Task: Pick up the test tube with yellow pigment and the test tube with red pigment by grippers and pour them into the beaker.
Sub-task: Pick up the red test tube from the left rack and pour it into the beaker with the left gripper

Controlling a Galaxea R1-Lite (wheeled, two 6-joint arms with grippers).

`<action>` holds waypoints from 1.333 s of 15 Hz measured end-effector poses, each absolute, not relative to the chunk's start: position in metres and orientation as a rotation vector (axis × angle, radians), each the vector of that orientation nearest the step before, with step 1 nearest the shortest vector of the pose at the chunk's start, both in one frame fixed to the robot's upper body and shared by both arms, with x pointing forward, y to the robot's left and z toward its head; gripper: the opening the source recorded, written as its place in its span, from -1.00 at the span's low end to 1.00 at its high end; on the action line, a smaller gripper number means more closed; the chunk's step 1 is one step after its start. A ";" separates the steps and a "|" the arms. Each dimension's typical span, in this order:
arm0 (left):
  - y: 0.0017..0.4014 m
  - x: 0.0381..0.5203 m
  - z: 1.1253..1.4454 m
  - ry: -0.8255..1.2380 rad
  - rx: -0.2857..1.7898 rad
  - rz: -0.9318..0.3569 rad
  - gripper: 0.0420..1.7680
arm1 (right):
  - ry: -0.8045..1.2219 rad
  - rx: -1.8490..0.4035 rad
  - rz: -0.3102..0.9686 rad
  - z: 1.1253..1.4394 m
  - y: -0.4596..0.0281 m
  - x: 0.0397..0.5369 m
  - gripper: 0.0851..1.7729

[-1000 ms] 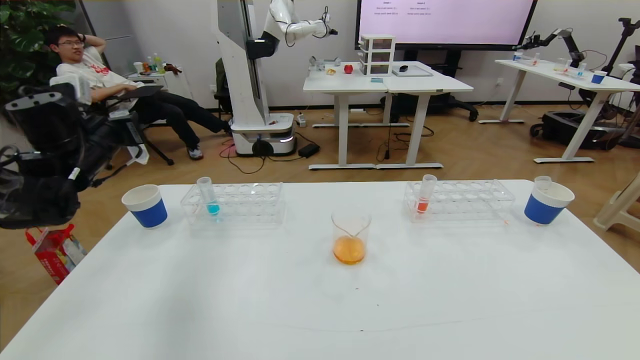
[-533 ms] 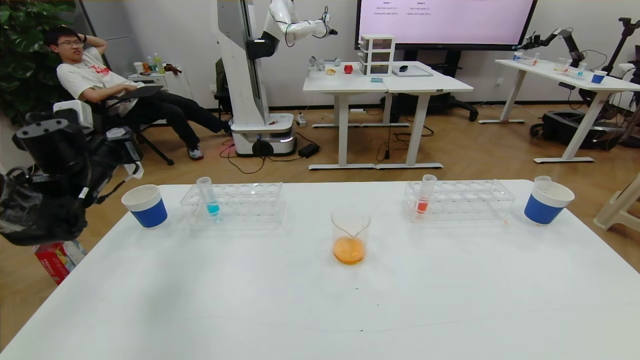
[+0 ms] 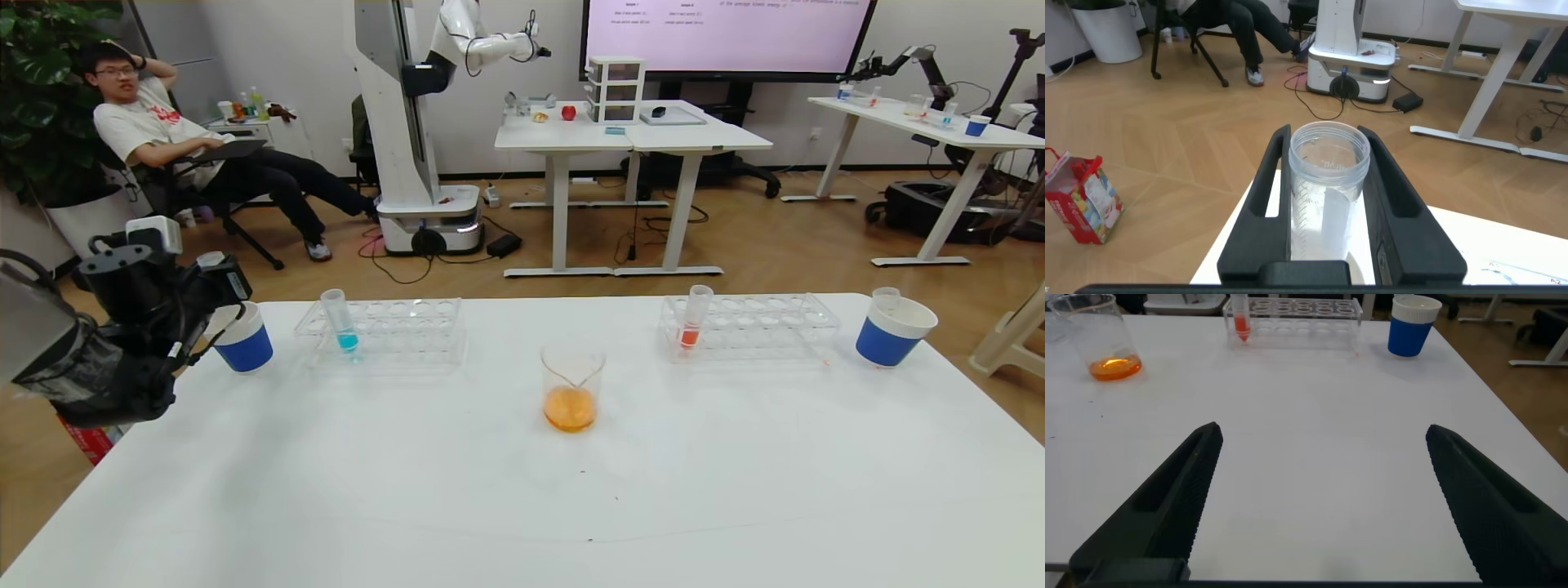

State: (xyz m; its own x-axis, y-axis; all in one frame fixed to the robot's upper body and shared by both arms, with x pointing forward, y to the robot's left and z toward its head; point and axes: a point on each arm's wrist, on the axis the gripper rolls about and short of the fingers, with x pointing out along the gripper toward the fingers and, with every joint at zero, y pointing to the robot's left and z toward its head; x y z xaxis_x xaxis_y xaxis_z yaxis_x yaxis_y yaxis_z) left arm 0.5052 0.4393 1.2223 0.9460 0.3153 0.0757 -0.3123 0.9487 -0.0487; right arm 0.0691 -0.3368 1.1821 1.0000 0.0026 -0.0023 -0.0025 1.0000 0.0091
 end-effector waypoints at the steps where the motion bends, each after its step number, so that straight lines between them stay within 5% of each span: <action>1: 0.440 0.507 1.218 -0.077 -0.038 0.321 -0.43 | 0.002 0.009 0.003 1.182 -0.337 0.069 0.96; 5: 0.441 0.508 1.209 -0.068 -0.038 0.324 -0.41 | 0.002 0.009 0.002 1.182 -0.337 0.069 0.96; 6: 0.441 0.508 1.209 -0.072 -0.038 0.324 -0.24 | 0.002 0.009 0.003 1.182 -0.337 0.069 0.96; 8: 0.441 0.508 1.209 -0.074 -0.038 0.324 0.60 | 0.002 0.009 0.003 1.182 -0.337 0.069 0.96; 10: 0.440 0.507 1.212 -0.082 -0.038 0.324 0.98 | 0.002 0.009 0.003 1.182 -0.337 0.069 0.96; 15: 0.418 0.504 1.249 -0.117 -0.043 0.274 0.98 | 0.002 0.009 0.003 1.182 -0.337 0.069 0.96; 20: 0.315 0.490 1.296 -0.120 -0.069 0.072 0.98 | 0.002 0.009 0.002 1.182 -0.337 0.069 0.96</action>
